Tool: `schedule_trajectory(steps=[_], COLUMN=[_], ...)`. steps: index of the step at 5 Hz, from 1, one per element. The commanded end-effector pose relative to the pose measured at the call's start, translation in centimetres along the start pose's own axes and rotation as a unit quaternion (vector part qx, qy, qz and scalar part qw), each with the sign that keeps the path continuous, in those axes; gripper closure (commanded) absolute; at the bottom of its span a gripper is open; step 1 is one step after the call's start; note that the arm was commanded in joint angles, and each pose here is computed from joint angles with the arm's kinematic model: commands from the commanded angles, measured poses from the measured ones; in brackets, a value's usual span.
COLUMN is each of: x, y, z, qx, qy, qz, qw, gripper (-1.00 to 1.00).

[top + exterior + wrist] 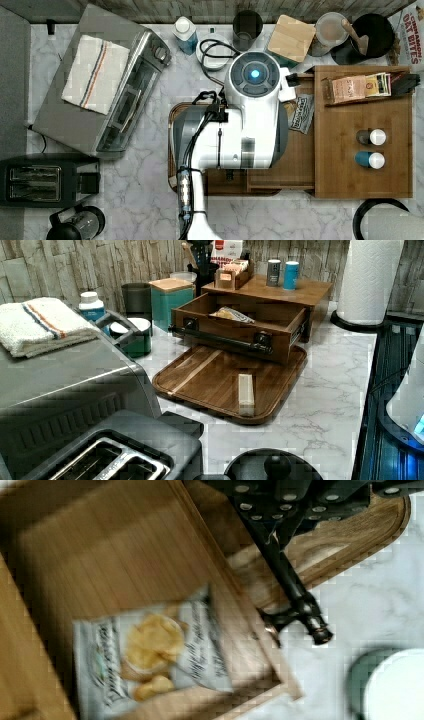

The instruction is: Close the drawer.

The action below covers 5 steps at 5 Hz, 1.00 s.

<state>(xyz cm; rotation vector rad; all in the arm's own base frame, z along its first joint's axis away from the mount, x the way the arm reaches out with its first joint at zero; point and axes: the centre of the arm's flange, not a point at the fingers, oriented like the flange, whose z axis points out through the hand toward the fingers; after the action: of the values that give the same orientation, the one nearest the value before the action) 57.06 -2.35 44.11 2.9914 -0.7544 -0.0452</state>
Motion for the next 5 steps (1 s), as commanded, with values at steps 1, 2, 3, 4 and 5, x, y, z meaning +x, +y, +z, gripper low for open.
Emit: schedule_trajectory(steps=[1,2,3,4,5], x=[-8.1,-9.9,-12.1,-12.5,-12.7], y=[-7.4,-6.8,-6.8,-5.8,-6.1], z=[1.7,4.5,6.7,9.5,12.0], qx=[0.054,0.049,0.009,-0.026,-0.058], qy=[0.012,0.035,0.053,0.044,0.058], qz=[-0.109,-0.176,-0.251,-0.278,-0.307], qw=[0.992,0.983,0.966,0.959,0.948], gripper=[1.0,1.0,1.0,1.0,1.0])
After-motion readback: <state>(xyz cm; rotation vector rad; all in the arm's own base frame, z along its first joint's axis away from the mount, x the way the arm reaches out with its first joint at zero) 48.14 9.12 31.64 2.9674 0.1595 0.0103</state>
